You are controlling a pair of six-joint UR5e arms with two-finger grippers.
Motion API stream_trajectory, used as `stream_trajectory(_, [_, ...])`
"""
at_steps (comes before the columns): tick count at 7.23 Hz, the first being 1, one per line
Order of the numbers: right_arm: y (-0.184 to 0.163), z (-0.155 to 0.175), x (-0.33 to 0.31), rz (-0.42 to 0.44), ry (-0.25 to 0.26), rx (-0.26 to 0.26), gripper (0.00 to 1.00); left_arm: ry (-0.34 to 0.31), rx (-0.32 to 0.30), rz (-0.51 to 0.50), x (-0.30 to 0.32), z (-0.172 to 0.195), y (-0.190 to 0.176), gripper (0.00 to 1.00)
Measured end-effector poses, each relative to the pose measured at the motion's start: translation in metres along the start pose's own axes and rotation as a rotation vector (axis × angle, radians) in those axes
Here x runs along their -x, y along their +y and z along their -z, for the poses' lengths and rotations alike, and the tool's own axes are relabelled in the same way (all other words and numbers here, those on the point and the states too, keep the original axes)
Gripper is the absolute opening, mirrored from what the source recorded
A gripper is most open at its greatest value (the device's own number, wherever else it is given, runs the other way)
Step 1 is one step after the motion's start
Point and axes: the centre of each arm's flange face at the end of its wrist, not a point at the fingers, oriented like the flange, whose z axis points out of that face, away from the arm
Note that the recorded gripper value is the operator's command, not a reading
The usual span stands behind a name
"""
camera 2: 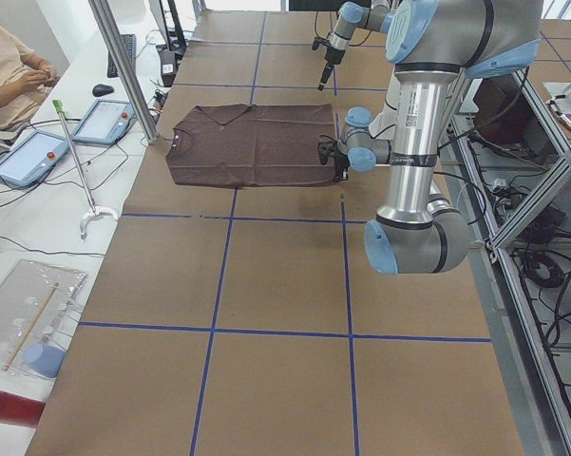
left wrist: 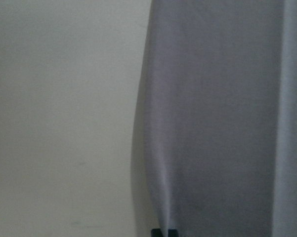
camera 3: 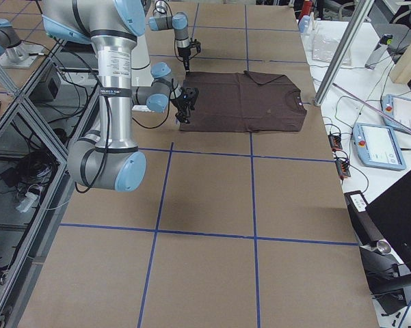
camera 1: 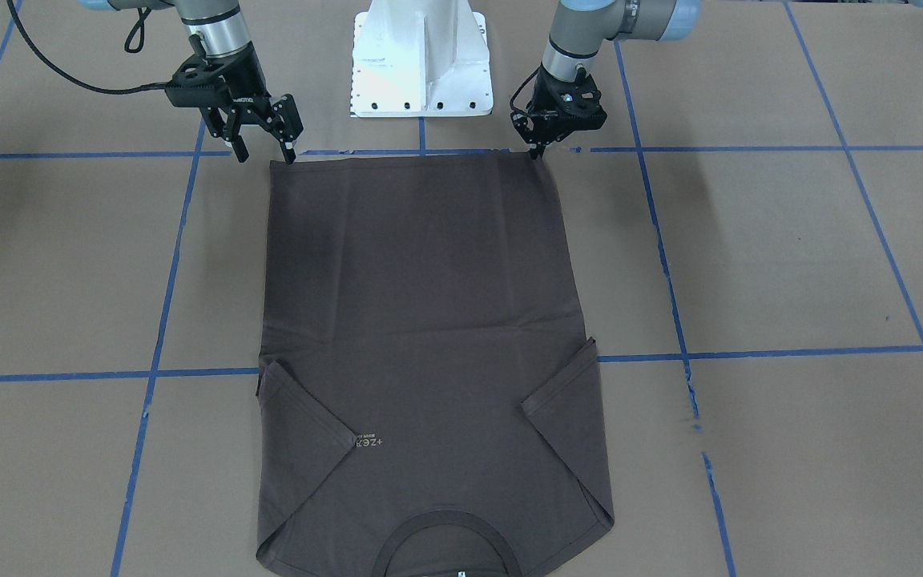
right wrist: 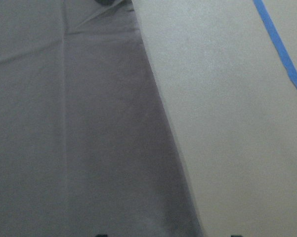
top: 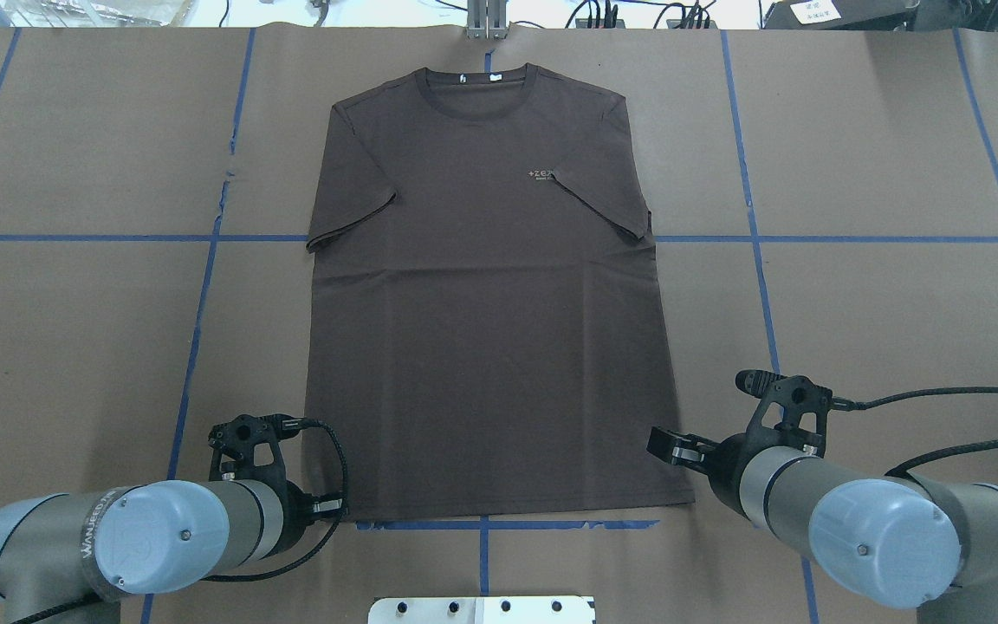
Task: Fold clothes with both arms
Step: 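Grasp the hem corners nearest the robot with both grippers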
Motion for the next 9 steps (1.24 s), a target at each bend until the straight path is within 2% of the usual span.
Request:
stream_trajectory(1, [0.008,-0.012,-0.002,0.004,0.016,-0.011,0.76,0.004,-0.003,0.002,-0.001,0.001,-0.001,0.00])
stream_trajectory(2, [0.018,-0.023,-0.003,0.010,0.028,-0.020,0.75,0.008,-0.006,0.003,-0.002,0.003,-0.001,0.00])
stream_trajectory(4, [0.035,-0.032,0.000,0.027,0.031,-0.020,0.64,0.017,-0.022,0.004,-0.004,0.007,-0.004,0.00])
stream_trajectory(9, [0.058,-0.039,-0.008,0.070,0.053,-0.029,0.63,0.020,-0.043,0.004,-0.004,0.008,-0.007,0.00])
